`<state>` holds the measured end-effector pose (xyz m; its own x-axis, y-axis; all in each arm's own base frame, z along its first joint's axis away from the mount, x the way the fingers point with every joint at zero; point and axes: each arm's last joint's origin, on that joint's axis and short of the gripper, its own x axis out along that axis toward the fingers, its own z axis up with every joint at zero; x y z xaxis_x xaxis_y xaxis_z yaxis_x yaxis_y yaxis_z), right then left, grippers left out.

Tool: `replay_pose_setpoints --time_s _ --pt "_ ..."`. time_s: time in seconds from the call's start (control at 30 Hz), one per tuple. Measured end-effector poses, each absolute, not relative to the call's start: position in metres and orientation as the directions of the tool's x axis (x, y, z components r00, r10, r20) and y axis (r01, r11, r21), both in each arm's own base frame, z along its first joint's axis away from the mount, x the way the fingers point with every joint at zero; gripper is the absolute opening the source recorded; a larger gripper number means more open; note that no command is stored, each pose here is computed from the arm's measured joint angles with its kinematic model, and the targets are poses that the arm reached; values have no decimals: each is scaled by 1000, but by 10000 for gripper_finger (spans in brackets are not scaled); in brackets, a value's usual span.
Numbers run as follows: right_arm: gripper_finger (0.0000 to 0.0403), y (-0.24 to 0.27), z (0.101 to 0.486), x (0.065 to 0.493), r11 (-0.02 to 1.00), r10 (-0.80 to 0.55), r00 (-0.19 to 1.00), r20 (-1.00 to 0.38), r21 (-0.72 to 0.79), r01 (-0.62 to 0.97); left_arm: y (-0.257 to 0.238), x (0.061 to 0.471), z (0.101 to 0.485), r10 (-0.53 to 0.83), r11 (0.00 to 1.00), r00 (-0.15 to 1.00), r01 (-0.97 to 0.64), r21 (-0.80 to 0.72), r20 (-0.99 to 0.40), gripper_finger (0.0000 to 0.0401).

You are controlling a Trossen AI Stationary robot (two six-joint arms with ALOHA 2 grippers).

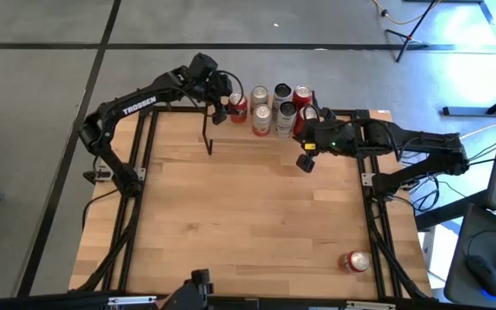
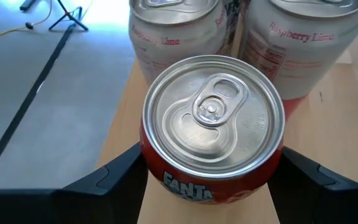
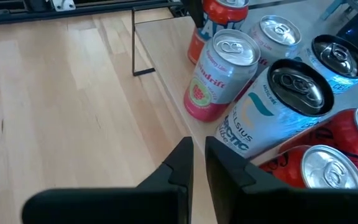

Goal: Place canned beverage on shelf
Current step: Put the left orange soda can on the shelf, then put the orange soda can aligned with the other orange soda can on the shelf

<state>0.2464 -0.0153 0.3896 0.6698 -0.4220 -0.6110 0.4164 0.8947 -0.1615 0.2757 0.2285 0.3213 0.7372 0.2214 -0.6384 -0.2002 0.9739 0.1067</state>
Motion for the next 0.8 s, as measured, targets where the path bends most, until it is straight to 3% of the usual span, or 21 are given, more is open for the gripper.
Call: replay_pose_setpoints --time_s 0.2,0.43,0.6,0.8 --pt "37 -15 390 247 895 -422 671 -609 -160 417 229 277 322 241 970 736 -211 124 -632 265" --pt "37 -15 390 247 895 -422 671 -609 -160 417 225 280 324 268 963 724 -219 157 -636 338" --pt "37 -14 391 248 911 -385 696 -606 -128 392 210 279 353 409 912 697 -303 275 -588 360" --pt "37 -14 398 254 921 -360 757 -545 -79 382 181 269 394 418 907 764 -318 277 -491 363"
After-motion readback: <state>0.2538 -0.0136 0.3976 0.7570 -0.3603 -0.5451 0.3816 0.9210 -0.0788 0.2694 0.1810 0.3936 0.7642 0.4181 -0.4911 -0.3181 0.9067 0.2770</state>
